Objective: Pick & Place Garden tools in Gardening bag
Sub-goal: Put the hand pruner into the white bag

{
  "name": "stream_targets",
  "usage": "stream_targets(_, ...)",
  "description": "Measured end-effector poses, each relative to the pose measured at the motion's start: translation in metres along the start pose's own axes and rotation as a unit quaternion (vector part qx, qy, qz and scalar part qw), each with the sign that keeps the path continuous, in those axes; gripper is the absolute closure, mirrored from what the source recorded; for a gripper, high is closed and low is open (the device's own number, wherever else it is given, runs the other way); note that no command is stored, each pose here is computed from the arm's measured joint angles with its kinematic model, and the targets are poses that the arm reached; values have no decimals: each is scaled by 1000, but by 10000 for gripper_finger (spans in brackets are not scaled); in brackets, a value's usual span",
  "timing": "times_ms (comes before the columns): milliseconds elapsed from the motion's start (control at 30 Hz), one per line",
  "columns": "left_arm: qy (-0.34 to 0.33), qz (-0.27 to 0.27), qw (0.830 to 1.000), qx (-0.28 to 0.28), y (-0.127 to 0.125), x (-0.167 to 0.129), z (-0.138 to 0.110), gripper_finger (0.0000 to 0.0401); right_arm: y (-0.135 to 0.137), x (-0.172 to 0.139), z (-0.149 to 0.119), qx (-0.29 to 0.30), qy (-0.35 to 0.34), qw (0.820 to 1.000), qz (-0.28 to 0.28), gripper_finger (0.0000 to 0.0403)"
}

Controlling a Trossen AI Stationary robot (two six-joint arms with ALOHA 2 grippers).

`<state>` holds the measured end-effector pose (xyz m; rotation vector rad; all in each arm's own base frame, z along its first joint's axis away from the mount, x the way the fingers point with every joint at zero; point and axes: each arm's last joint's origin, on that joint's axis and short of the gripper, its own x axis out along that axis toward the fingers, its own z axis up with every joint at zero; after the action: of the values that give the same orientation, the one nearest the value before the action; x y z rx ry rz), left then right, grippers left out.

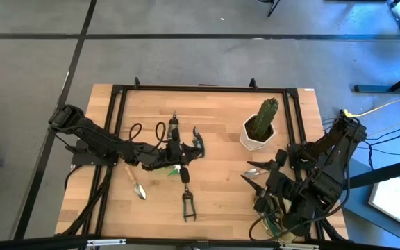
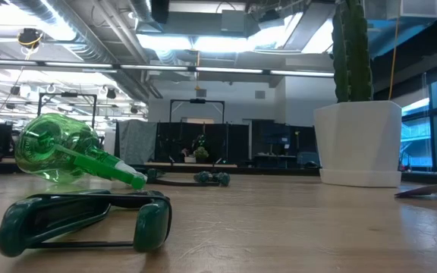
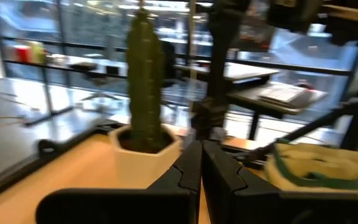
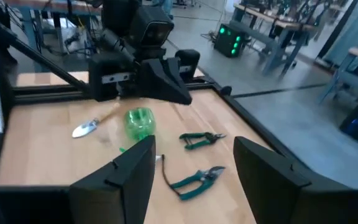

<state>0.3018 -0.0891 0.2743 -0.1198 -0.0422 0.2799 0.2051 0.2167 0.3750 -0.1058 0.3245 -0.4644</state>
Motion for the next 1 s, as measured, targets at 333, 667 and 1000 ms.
stream_targets(333,11,-130,991,18,17,15,2,399,-4,31,-11,-53,11,997,-51,183)
stream_targets(667,29,-121,992,14,36,23,-3,397,-16,71,-29,-61,59,993,-82,183)
stream_targets(1000,46,-115,992,12,38,22,-8,396,12,92,-28,-69,39,994,80,183)
